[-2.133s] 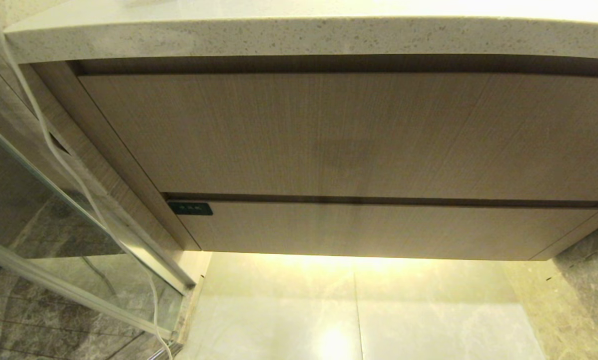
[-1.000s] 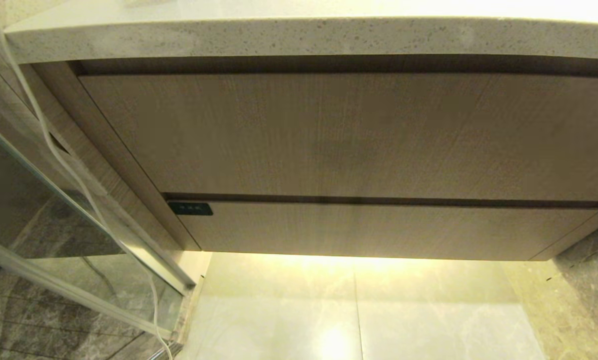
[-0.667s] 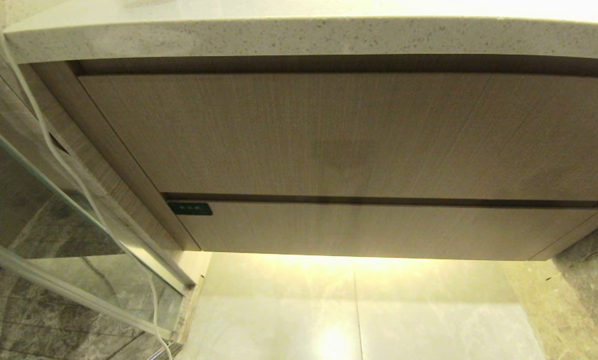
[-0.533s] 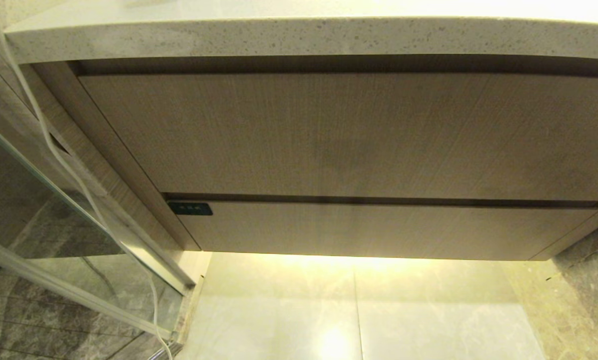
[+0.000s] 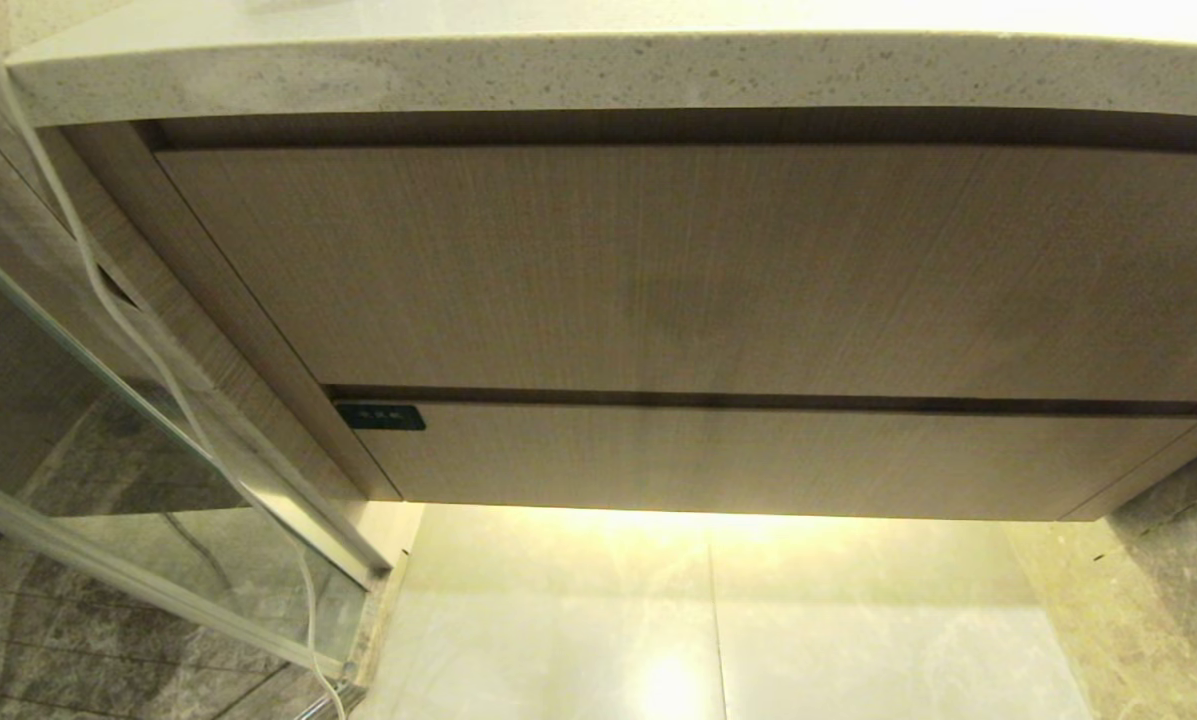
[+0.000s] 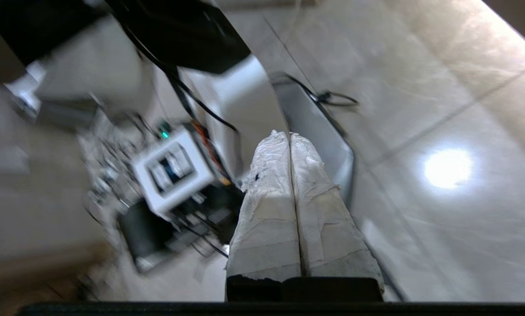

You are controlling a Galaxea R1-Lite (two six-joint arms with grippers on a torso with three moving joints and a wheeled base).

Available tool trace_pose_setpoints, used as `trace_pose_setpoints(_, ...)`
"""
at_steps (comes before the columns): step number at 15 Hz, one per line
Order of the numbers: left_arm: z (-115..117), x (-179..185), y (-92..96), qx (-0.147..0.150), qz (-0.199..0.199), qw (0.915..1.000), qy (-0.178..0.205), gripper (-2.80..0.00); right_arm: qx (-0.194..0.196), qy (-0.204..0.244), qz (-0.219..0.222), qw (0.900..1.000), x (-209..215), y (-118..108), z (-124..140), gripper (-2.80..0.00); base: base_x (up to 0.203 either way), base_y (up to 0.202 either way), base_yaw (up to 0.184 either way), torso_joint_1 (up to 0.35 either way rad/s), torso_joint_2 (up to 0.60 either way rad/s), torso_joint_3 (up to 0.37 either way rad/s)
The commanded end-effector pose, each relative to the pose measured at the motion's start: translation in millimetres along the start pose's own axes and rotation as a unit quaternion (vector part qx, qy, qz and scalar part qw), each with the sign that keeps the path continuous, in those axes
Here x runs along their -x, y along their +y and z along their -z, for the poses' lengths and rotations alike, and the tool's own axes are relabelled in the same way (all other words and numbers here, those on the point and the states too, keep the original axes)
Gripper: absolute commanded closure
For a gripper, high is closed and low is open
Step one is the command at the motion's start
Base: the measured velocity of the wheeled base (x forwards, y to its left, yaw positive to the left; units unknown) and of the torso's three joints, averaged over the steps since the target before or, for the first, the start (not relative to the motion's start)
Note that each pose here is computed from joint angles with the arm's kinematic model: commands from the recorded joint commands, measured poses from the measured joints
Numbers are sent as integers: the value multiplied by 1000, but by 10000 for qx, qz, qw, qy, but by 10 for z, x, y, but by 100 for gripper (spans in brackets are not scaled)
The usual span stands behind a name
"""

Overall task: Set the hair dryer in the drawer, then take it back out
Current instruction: Pull open the drawer

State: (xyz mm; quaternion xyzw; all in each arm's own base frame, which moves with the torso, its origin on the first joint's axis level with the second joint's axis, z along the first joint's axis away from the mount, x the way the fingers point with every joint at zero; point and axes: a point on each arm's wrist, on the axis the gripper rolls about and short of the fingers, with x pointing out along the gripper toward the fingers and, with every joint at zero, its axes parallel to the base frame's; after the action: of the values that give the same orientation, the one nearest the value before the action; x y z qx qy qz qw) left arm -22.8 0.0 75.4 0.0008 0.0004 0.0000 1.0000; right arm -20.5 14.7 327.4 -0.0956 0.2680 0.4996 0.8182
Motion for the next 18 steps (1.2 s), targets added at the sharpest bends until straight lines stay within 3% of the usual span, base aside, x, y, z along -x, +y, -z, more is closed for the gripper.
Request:
trace_pose_setpoints(1,1,0,0,1,0,10000,4,0,699,836,121,9940,-166,-343,-126,0,0,0,0,0,0,0)
trace_pose_setpoints(4,1,0,0,1,0,10000,3,0,1048,1229,200,9867,-230,-474,-163,0,0,0,0,0,0,0)
trace_pose_setpoints(7,1,0,0,1,0,10000,2,0,1620,2429,663,9541,-330,-694,-181,0,0,0,0,0,0,0)
trace_pose_setpoints(8,-1,0,0,1,0,10000,-4,0,1772,2617,517,9473,-398,-786,-206,0,0,0,0,0,0,0)
trace_pose_setpoints(11,1,0,0,1,0,10000,4,0,2452,2682,191,9314,-624,-1028,-317,0,0,0,0,0,0,0)
trace_pose_setpoints(18,1,0,0,1,0,10000,4,0,2846,2502,75,9254,-1005,-1375,-499,0,0,0,0,0,0,0)
